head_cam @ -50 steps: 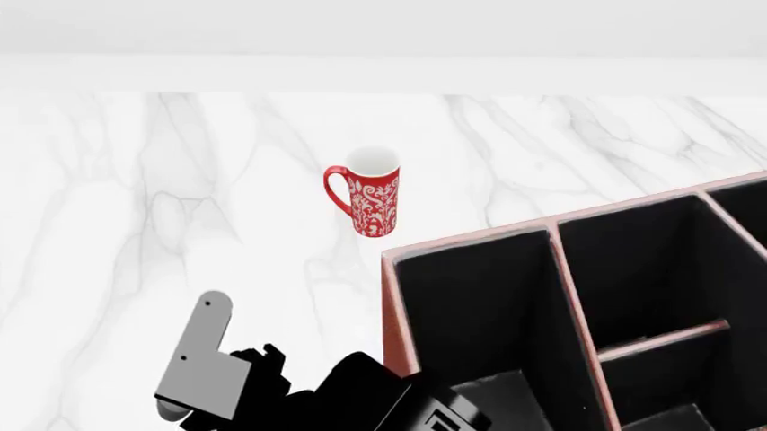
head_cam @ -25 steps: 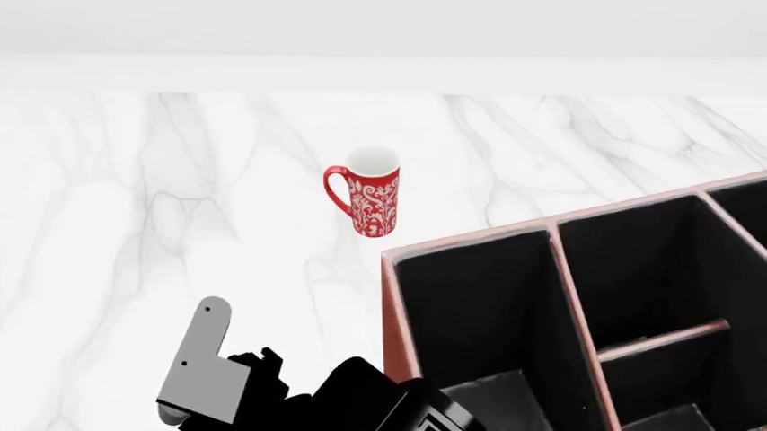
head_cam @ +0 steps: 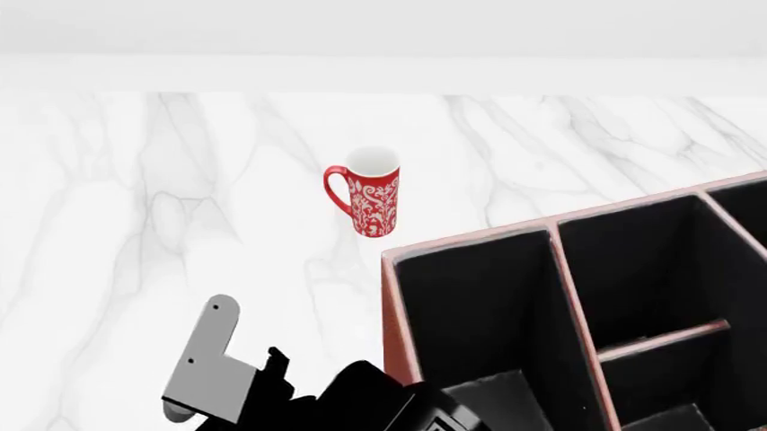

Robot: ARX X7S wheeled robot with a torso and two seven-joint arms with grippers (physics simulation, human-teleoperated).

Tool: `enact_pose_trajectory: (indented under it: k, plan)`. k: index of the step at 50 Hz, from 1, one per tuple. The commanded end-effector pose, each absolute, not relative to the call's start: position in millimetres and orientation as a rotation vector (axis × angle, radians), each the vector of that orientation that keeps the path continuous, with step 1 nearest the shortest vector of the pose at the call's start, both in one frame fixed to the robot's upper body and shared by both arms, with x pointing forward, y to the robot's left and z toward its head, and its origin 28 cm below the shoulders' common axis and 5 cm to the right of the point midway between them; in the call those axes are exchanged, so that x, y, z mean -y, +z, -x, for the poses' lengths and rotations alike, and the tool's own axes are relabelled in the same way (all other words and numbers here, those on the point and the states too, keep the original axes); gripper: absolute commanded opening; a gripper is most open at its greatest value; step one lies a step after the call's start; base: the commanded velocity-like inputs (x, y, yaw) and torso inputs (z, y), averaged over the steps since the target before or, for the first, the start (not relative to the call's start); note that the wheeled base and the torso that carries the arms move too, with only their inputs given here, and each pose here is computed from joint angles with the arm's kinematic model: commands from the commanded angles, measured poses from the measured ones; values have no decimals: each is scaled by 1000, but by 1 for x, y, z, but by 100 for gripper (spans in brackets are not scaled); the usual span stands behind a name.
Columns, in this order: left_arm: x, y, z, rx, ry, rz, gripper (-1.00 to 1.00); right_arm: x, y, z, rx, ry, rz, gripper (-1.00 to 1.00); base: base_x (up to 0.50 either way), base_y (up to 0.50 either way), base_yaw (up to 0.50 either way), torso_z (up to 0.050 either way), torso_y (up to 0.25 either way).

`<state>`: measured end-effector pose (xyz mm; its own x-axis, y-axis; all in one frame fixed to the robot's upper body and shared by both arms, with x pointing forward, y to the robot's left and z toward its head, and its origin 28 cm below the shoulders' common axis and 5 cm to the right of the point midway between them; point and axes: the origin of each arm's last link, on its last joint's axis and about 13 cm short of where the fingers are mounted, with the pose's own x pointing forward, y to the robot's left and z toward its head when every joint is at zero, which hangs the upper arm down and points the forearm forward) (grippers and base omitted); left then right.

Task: Pick up the book and place it in the left compartment of the caddy.

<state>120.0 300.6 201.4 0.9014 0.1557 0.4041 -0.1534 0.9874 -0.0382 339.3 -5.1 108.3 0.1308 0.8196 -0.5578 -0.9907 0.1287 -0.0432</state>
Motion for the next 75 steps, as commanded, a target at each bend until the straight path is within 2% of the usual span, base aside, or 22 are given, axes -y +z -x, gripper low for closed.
enact_pose_trajectory:
  k: [1, 5, 24, 37, 42, 56, 57, 58, 75]
  plan:
    - [-300, 201, -120, 419, 159, 5, 100, 10, 122, -342, -381, 1321, 453, -100, 0, 0, 0, 0, 0]
    - [-300, 201, -120, 419, 158, 3, 100, 11, 129, -347, -433, 1252, 378, -100, 0, 0, 0, 0, 0]
    - [-300, 201, -120, 416, 157, 1, 100, 12, 147, -339, -430, 1089, 391, -100, 0, 0, 0, 0, 1]
    - [-300, 200, -121, 416, 158, 0, 100, 16, 160, -334, -463, 994, 310, -100, 0, 0, 0, 0, 2]
    - [-299, 201, -120, 416, 155, 0, 100, 18, 165, -331, -491, 895, 318, -100, 0, 0, 0, 0, 0]
    - [-299, 200, -121, 416, 152, -3, 100, 24, 195, -314, -372, 861, 338, -100, 0, 0, 0, 0, 1]
    - [-298, 200, -121, 415, 152, -3, 100, 23, 198, -311, -446, 840, 271, -100, 0, 0, 0, 0, 0]
    - [-298, 200, -121, 415, 152, -4, 100, 23, 200, -310, -386, 848, 298, -100, 0, 0, 0, 0, 0]
    - [-298, 203, -121, 416, 150, -4, 100, 38, 240, -289, -369, 792, 243, -100, 0, 0, 0, 0, 1]
